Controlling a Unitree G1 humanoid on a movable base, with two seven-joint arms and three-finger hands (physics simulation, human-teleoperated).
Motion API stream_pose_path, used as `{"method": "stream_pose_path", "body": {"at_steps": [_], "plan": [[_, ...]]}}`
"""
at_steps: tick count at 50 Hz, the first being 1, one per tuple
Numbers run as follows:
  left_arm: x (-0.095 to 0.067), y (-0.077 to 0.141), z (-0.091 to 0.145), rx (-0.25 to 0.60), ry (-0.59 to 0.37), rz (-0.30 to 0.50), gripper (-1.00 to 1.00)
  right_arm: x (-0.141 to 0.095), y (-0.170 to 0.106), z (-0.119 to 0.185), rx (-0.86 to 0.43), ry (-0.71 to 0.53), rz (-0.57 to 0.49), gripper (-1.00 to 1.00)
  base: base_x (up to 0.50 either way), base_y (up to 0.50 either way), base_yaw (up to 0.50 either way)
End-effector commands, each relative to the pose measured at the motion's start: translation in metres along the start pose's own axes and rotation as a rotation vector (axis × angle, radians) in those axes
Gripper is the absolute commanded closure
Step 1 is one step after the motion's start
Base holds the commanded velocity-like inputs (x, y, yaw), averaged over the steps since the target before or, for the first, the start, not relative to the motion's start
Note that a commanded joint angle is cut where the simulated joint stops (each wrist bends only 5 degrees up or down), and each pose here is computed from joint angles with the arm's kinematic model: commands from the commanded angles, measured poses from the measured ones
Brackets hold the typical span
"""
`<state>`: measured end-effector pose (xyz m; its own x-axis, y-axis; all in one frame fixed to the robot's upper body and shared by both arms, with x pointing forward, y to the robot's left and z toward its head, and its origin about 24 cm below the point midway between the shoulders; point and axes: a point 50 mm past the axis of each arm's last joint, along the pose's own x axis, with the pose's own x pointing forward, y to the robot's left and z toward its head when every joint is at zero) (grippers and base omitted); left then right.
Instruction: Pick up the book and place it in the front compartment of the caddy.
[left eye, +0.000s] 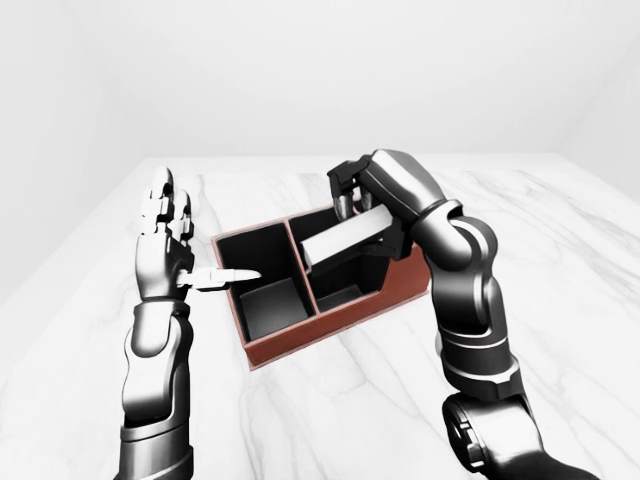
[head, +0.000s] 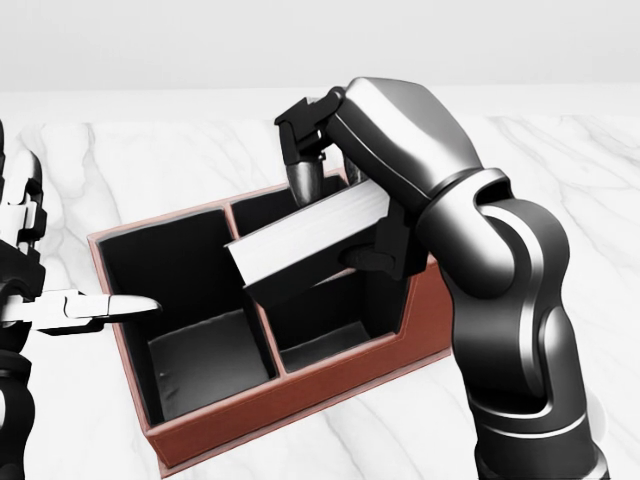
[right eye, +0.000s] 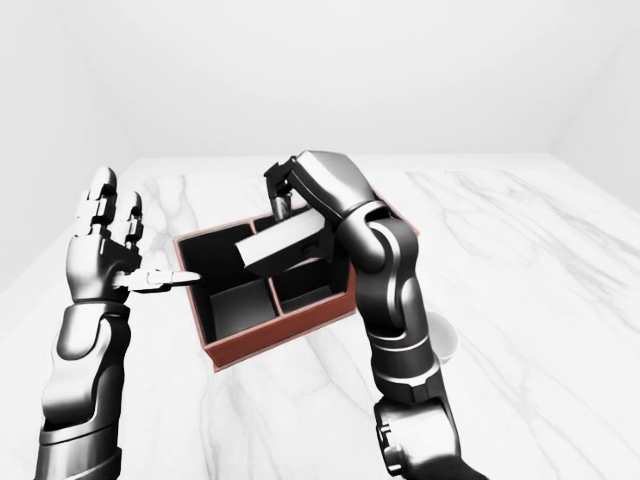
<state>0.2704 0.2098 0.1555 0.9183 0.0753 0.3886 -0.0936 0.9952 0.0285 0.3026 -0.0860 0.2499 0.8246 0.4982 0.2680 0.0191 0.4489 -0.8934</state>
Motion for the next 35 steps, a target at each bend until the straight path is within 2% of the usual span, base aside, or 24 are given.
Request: {"method": "stream_pose_path", "body": {"at_steps": [1,35], "plan": [[0.000,0.000,0.000,0.000,0.000,-0.001,-1.00,0.009,-0.007,-0.005,0.019,0.006,-0.050,1.00,0.00,0.00,0.00],[0.001,0.001,-0.001,-0.002,0.004,0.003,-1.00,0.032,0.000,-0.018,0.084,0.046,-0.052,1.00,0.00,0.00,0.00]]}}
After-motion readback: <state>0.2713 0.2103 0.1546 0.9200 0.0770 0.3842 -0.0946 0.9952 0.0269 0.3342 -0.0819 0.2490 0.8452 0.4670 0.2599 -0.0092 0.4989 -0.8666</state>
